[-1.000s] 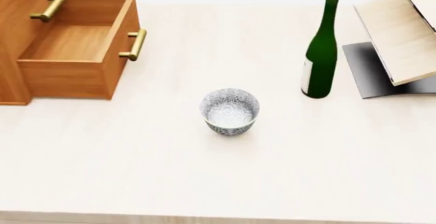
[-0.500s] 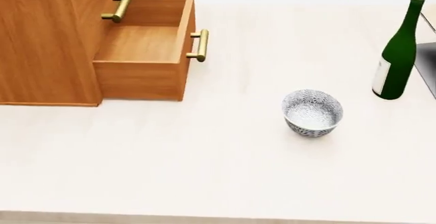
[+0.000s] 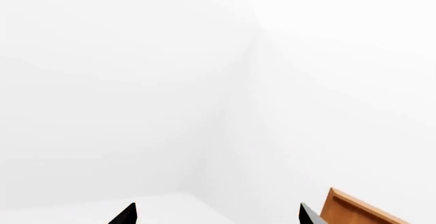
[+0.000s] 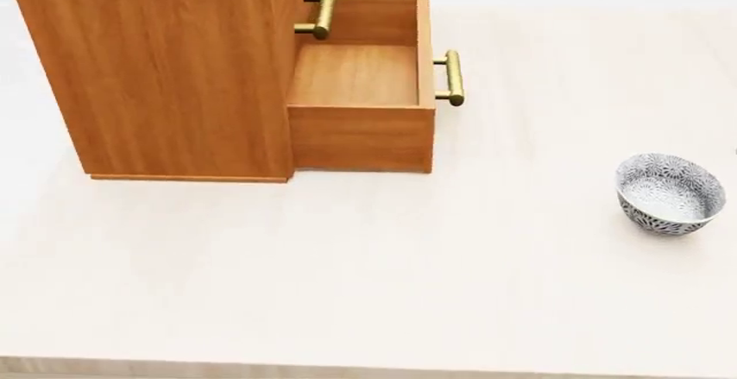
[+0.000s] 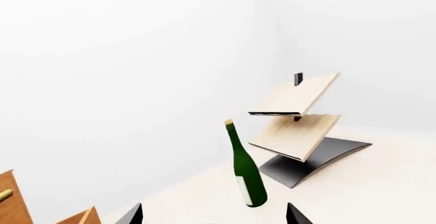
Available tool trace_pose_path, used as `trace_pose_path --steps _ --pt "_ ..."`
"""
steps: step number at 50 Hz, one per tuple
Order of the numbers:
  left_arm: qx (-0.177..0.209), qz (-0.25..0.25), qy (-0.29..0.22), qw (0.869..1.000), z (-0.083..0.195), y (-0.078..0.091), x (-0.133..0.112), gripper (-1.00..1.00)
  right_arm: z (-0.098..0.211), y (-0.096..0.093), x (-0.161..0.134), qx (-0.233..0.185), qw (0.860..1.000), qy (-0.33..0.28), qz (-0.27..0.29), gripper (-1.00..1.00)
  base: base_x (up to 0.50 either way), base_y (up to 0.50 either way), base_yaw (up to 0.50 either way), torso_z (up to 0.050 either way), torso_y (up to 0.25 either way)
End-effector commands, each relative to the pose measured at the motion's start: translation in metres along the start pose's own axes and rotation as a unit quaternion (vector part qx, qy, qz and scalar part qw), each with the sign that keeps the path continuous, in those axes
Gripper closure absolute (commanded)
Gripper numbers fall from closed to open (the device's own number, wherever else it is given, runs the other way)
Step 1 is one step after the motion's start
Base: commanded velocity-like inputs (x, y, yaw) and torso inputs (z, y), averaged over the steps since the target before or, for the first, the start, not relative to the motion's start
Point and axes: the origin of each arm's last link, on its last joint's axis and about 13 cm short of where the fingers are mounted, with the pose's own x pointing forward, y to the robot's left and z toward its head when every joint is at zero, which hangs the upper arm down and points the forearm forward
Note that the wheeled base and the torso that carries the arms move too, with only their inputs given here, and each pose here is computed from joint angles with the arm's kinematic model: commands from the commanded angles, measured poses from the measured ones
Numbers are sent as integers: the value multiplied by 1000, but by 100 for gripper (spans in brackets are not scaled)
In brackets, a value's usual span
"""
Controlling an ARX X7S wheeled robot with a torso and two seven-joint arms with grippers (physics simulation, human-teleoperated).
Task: Put the bowl on top of the cabinet.
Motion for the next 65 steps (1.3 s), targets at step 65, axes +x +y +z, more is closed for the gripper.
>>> trace_pose_path --steps 65 --pt "0 -1 1 1000 0 0 -2 -100 -11 7 -2 -12 998 32 45 -100 270 17 0 0 0"
